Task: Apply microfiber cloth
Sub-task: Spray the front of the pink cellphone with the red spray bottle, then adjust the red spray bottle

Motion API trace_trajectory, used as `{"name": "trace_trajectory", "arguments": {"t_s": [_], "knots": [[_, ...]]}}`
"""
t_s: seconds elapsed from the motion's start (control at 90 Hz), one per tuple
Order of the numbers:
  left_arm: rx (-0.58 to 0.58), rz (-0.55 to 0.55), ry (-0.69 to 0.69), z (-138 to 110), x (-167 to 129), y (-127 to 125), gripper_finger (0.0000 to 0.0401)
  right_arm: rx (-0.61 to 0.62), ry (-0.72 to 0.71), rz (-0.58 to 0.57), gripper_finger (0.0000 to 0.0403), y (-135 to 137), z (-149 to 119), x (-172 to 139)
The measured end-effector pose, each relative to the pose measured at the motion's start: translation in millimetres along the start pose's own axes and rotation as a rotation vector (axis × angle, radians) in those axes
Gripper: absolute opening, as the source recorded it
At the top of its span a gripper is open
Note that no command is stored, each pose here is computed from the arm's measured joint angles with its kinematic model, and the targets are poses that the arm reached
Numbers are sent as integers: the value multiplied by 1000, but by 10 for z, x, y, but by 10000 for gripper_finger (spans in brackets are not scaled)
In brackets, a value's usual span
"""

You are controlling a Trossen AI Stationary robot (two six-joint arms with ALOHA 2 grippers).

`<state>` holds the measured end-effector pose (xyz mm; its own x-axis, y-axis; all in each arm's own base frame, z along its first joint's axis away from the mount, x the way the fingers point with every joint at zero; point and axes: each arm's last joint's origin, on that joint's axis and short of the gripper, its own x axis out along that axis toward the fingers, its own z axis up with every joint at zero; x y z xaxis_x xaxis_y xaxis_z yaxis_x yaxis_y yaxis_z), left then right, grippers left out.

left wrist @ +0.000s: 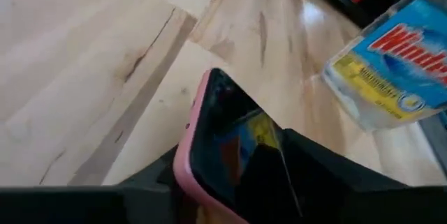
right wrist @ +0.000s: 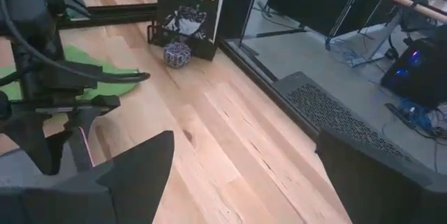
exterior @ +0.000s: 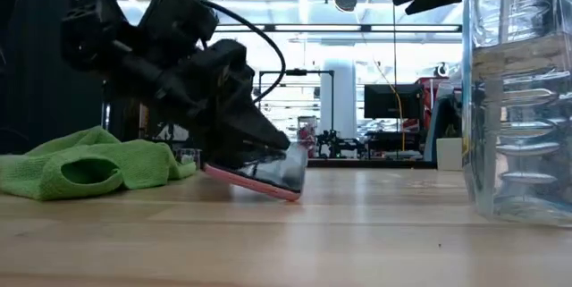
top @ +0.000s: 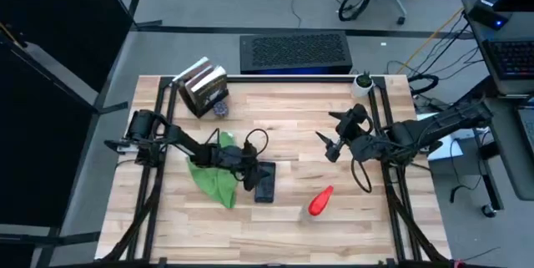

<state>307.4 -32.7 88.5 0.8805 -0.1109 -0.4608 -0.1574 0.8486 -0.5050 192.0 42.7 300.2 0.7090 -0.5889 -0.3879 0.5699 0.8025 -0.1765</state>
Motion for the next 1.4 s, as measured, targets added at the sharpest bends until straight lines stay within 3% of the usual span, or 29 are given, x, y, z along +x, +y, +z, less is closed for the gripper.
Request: {"name": "trace_trajectory", "arguments": {"t_s": [0.178,0.722,1.044,1.156,1.267,1.4], "knots": [[27,51,26,-28,-1,29,220,-11,6,-3,338,-4,-9,0],[11,-2,102,-3,-27,-16,221,-26,30,17,338,-4,-30,0],[74,93,221,97,-174,-83,221,9,13,54,338,18,3,-1],[98,111,221,158,-251,-119,221,80,-73,167,338,70,144,-24],[131,145,224,210,-342,-146,221,134,-196,365,338,154,323,-82],[172,192,232,260,-462,-170,221,111,-296,505,338,321,485,-128]]}}
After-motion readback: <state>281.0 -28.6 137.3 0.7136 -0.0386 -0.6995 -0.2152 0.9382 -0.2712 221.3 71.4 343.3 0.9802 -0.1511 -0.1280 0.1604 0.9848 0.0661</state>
